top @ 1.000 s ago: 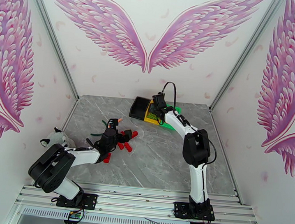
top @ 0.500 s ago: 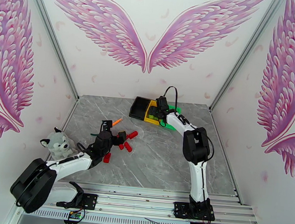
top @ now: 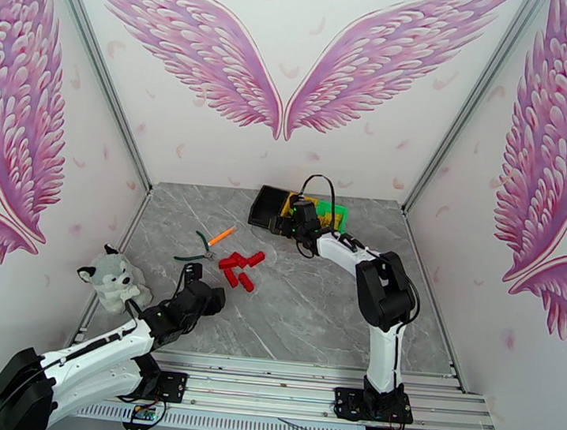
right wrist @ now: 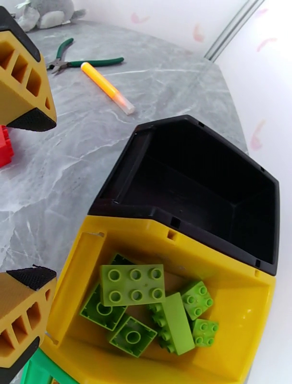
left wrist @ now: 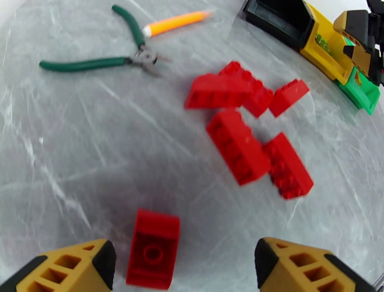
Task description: Sort the legos into containers by color
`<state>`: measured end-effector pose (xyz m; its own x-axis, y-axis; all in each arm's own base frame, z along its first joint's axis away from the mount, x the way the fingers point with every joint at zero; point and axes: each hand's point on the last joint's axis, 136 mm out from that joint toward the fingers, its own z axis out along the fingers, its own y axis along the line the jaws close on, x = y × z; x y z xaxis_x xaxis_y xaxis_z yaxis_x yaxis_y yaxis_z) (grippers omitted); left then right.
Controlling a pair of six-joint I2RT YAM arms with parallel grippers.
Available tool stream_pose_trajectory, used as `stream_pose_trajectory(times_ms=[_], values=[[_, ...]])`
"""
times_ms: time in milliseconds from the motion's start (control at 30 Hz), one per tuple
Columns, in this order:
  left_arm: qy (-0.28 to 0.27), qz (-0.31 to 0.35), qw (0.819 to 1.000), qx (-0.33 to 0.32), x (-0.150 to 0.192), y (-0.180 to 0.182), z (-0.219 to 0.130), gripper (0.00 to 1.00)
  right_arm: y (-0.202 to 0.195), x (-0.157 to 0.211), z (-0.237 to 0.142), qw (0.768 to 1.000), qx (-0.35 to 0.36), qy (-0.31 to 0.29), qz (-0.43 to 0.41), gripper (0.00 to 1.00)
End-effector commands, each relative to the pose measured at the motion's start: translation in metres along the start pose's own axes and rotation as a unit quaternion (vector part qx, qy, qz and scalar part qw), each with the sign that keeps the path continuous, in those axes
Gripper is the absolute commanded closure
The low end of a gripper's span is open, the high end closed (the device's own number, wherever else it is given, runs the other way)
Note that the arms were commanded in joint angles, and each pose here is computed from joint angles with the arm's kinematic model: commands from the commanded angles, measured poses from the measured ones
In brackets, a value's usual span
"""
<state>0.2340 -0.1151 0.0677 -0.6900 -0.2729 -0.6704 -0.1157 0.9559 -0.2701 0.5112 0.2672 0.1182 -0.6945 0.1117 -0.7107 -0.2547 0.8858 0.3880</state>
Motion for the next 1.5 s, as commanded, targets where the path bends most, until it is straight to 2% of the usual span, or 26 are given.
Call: stream_pose_trajectory(times_ms=[0,200,367,533,733,1000,1267,1400,1467], values=[[0.028,-0.014,0.999,-0.043,0.017,0.021,0.0,0.18,0.019,-0.008,-0.006,0.998,-0.056,-0.018,0.005,0.19],[0.059,0.024,0.996,-0.068,0.024,0.019,0.012,0.18,0.027,0.008,0.003,0.995,-0.098,-0.003,0.034,0.2],[0.07,0.052,0.991,-0.098,0.022,0.016,0.022,0.28,0.032,0.003,-0.007,0.994,-0.108,-0.01,0.034,0.2],[0.057,0.065,0.991,-0.098,0.014,0.012,0.022,0.33,0.034,0.003,-0.017,0.993,-0.112,-0.015,0.032,0.2],[0.063,0.077,0.991,-0.093,0.016,0.011,0.023,0.45,0.036,0.01,-0.019,0.992,-0.12,-0.006,0.038,0.22],[0.066,0.078,0.992,-0.077,0.017,0.006,0.026,0.48,0.038,0.01,-0.036,0.991,-0.125,-0.013,0.036,0.23],[0.086,0.097,0.987,-0.093,0.016,0.0,0.038,0.49,0.038,0.008,-0.043,0.992,-0.123,-0.017,0.032,0.23],[0.084,0.1,0.987,-0.093,0.013,-0.004,0.041,0.61,0.037,0.009,-0.041,0.992,-0.123,-0.015,0.033,0.24],[0.076,0.1,0.988,-0.088,0.006,-0.009,0.039,0.64,0.037,0.009,-0.041,0.992,-0.122,-0.015,0.034,0.24]])
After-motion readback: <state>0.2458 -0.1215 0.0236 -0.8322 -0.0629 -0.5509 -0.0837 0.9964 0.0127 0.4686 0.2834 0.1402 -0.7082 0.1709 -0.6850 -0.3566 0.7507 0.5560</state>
